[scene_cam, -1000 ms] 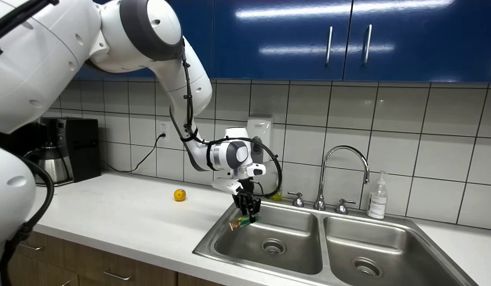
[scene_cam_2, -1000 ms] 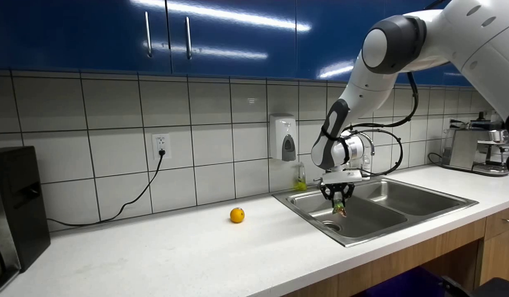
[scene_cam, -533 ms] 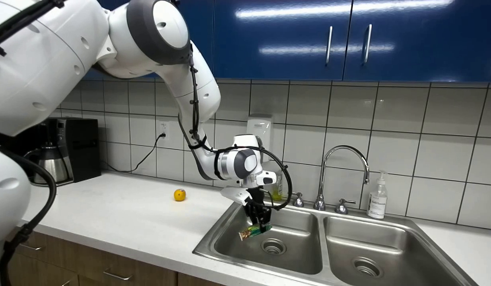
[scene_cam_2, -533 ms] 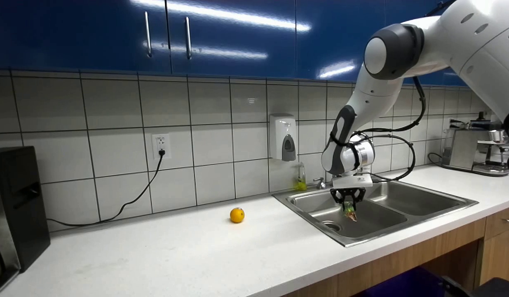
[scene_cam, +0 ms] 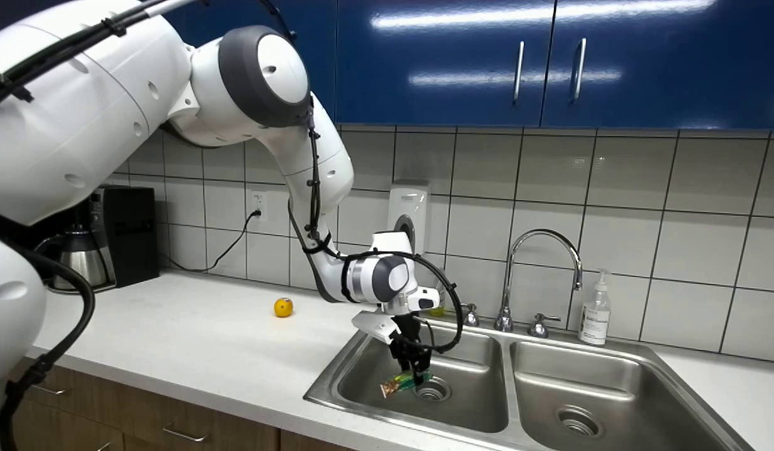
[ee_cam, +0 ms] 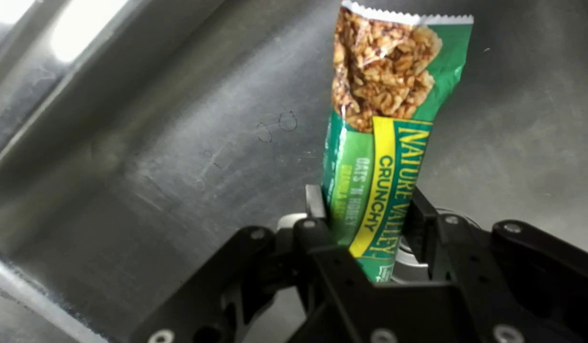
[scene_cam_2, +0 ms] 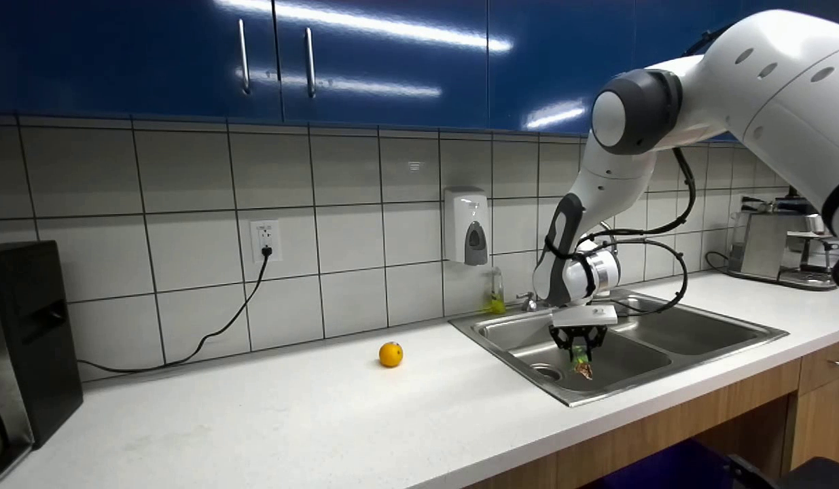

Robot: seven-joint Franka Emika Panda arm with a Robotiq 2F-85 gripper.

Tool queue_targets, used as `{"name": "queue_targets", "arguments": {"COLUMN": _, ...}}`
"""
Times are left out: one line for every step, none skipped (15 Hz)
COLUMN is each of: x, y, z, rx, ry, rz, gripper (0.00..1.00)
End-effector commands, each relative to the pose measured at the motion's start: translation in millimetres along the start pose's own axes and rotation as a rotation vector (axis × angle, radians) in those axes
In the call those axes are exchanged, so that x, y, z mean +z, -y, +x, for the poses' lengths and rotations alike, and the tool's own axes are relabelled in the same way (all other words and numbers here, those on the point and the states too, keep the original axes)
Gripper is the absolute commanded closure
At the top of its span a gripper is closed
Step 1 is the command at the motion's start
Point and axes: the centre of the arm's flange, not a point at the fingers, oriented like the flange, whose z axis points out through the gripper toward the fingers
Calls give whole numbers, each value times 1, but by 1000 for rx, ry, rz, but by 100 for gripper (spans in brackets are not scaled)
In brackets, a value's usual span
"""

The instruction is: Put the green snack packet in the left sink

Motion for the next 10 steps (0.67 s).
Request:
{"name": "queue_targets", "arguments": {"x": 15, "y": 3, "z": 16, "rx": 21, "ry": -18, "rz": 9, "gripper": 83}}
{"name": "queue_targets", "arguments": {"x": 19, "y": 4, "z": 18, "rx": 25, "ry": -18, "rz": 11, "gripper": 83}}
{"name": "queue_targets", "arguments": {"x": 22, "y": 5, "z": 20, "rx": 28, "ry": -19, "rz": 16, "gripper": 83}}
{"name": "queue_targets", "arguments": {"x": 26, "y": 7, "z": 22, "rx": 30, "ry": -19, "rz": 15, "gripper": 83}}
{"name": "queue_targets", "arguments": {"x": 29, "y": 8, "z": 24, "rx": 32, "ry": -20, "rz": 14, "gripper": 83}}
{"name": "queue_targets", "arguments": {"x": 33, "y": 10, "z": 26, "rx": 32, "ry": -19, "rz": 13, "gripper": 83}}
{"name": "queue_targets", "arguments": {"x": 36, "y": 11, "z": 27, "rx": 31, "ry": -20, "rz": 13, "gripper": 83}}
{"name": "queue_targets", "arguments": {"x": 40, "y": 13, "z": 28, "rx": 30, "ry": -19, "rz": 12, "gripper": 83}}
{"name": "queue_targets", "arguments": {"x": 43, "y": 14, "z": 30, "rx": 30, "ry": -18, "rz": 12, "gripper": 83}}
{"name": "queue_targets", "arguments": {"x": 47, "y": 16, "z": 30, "rx": 28, "ry": -19, "rz": 12, "gripper": 83}}
